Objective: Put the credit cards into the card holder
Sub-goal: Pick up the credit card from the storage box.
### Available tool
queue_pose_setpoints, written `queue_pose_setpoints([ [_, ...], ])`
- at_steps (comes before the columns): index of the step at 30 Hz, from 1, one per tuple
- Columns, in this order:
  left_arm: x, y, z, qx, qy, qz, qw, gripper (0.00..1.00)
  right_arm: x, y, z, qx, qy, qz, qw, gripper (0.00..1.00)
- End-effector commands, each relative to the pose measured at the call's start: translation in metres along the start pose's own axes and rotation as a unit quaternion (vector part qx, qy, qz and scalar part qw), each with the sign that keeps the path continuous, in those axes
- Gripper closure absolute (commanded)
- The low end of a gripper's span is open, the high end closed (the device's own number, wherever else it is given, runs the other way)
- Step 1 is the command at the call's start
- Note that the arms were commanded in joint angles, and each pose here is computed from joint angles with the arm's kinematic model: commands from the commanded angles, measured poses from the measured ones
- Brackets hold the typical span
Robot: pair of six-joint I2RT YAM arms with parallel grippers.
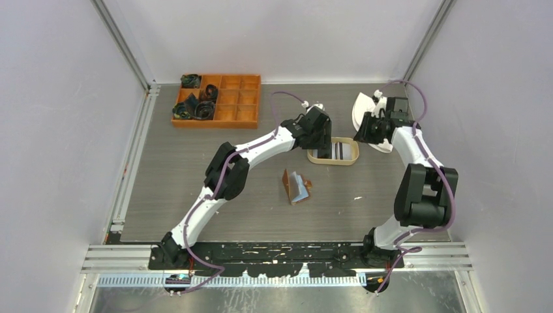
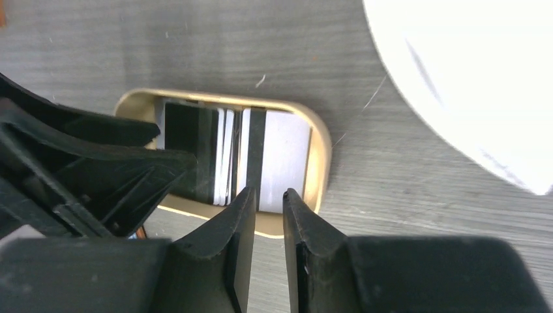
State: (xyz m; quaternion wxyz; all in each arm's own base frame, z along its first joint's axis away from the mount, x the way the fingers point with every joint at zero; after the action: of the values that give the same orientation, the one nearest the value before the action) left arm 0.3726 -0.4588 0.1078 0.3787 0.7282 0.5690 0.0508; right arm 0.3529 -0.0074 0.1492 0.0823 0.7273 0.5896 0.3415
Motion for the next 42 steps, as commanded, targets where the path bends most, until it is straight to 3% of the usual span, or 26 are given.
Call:
queue_pose_setpoints([
  [1,0.010,-0.011,0.008,0.029,0.018,-0.005,0.999,0.38,-0.008,0.026,-0.015,-0.076,-0.035,-0.002,0.997,0.71],
  [7,0.007,-0.011,0.013,0.038,0.001,-0.018,0.999,0.40,-0.028,0.012,0.011,-0.010,-0.056,0.033,0.998,0.66],
  [14,0.000,-0.006,0.010,0.051,-0.059,-0.050,0.996,0.47,-0.030,0.001,0.024,0.034,-0.042,0.049,0.997,0.68],
  [23,-0.019,0.013,-0.010,0.021,-0.159,-0.094,0.982,0.52,-0.025,-0.003,0.028,0.051,-0.016,0.060,0.997,0.69],
  [31,-0.032,0.014,-0.015,0.030,-0.212,-0.106,0.971,0.55,-0.022,-0.003,0.026,0.052,-0.005,0.061,0.997,0.70],
  [42,-0.040,0.020,-0.026,0.014,-0.246,-0.127,0.961,0.72,-0.022,-0.004,0.027,0.058,-0.003,0.061,0.996,0.70],
])
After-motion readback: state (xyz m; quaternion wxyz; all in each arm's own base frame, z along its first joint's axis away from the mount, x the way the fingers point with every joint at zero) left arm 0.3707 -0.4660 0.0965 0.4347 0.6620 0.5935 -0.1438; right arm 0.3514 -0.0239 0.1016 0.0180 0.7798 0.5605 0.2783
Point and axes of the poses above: each gripper's point midway between its finger pads, its own z axis out along the fingers, its own x axis along the line the jaws close on, y = z × x, the point moved 6 cm from there along -z, back along the fingers, and after that the axes turned 7 degrees about z, right-handed, at the moved point
